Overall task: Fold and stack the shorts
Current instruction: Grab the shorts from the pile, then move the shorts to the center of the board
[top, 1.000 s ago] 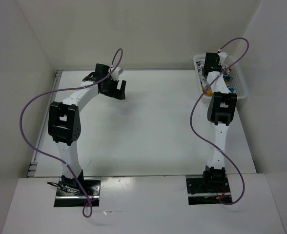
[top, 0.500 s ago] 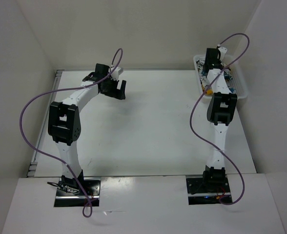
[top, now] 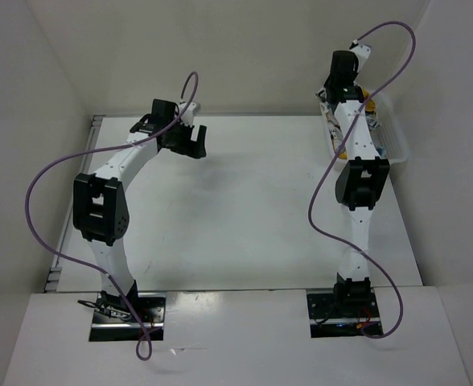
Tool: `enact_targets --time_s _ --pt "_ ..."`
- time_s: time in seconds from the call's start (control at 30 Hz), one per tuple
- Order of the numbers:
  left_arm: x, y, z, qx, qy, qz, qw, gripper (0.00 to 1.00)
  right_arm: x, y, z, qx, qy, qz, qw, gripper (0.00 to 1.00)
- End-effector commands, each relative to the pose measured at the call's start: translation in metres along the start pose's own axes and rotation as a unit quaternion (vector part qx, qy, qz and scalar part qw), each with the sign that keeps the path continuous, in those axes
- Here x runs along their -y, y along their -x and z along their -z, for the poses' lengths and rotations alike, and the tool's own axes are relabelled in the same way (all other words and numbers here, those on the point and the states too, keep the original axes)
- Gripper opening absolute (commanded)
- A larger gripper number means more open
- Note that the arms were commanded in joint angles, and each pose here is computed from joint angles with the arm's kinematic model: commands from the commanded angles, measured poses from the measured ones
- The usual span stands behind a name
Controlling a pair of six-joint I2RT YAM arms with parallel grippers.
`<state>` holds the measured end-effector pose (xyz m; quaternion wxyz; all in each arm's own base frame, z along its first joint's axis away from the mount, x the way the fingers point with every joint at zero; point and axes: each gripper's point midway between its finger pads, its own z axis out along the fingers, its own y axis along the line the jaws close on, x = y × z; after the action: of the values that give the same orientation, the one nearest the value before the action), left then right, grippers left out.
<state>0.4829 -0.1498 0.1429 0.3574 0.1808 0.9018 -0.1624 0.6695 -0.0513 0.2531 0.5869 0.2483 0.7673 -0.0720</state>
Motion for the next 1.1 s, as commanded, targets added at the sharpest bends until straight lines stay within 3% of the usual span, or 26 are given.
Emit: enact_targets --time_s 0.0,0.23,0.4,0.47,0.5,0.6,0.63,0.8,0.93,1.0,1.07 --pt "0.014 0.04 0.034 0.06 -0.01 -0.022 0.998 0.99 -0.027 0.092 0.064 0.073 0.049 -0.046 0.995 0.0" --pt "0.023 0.053 0.066 0.09 -0.008 -0.032 0.995 0.99 -0.05 0.157 0.137 0.128 0.099 -0.062 0.985 0.0" --pt "0.029 0.053 0.088 0.105 -0.007 -0.036 0.994 0.99 -0.055 0.241 0.207 0.24 0.131 -0.066 0.96 0.0" --pt "0.031 0.057 0.099 0.115 0.0 -0.039 0.993 0.99 -0.059 0.28 0.247 0.299 0.152 -0.058 0.94 0.0" --pt "0.03 0.054 0.101 0.115 0.004 -0.039 0.993 0.99 -0.059 0.312 0.284 0.347 0.172 -0.072 0.919 0.0" --pt "0.032 0.058 0.116 0.13 0.011 -0.043 0.991 0.99 -0.087 0.334 0.336 0.402 0.242 -0.044 0.882 0.0" --pt "0.03 0.057 0.123 0.134 0.023 -0.042 0.99 0.99 -0.092 0.351 0.383 0.444 0.275 -0.048 0.852 0.0" --pt "0.021 0.044 0.137 0.136 0.062 -0.038 0.988 0.99 -0.164 0.329 0.463 0.455 0.425 -0.028 0.782 0.0" --pt "0.002 0.038 0.159 0.154 0.133 -0.032 0.978 0.99 -0.217 0.29 0.49 0.405 0.522 -0.052 0.749 0.0" --pt "-0.022 0.029 0.168 0.154 0.199 -0.018 0.968 0.99 -0.239 0.27 0.495 0.365 0.554 -0.073 0.745 0.0" --pt "-0.052 0.031 0.195 0.176 0.251 0.003 0.952 0.99 -0.264 0.236 0.475 0.316 0.564 -0.063 0.761 0.01"
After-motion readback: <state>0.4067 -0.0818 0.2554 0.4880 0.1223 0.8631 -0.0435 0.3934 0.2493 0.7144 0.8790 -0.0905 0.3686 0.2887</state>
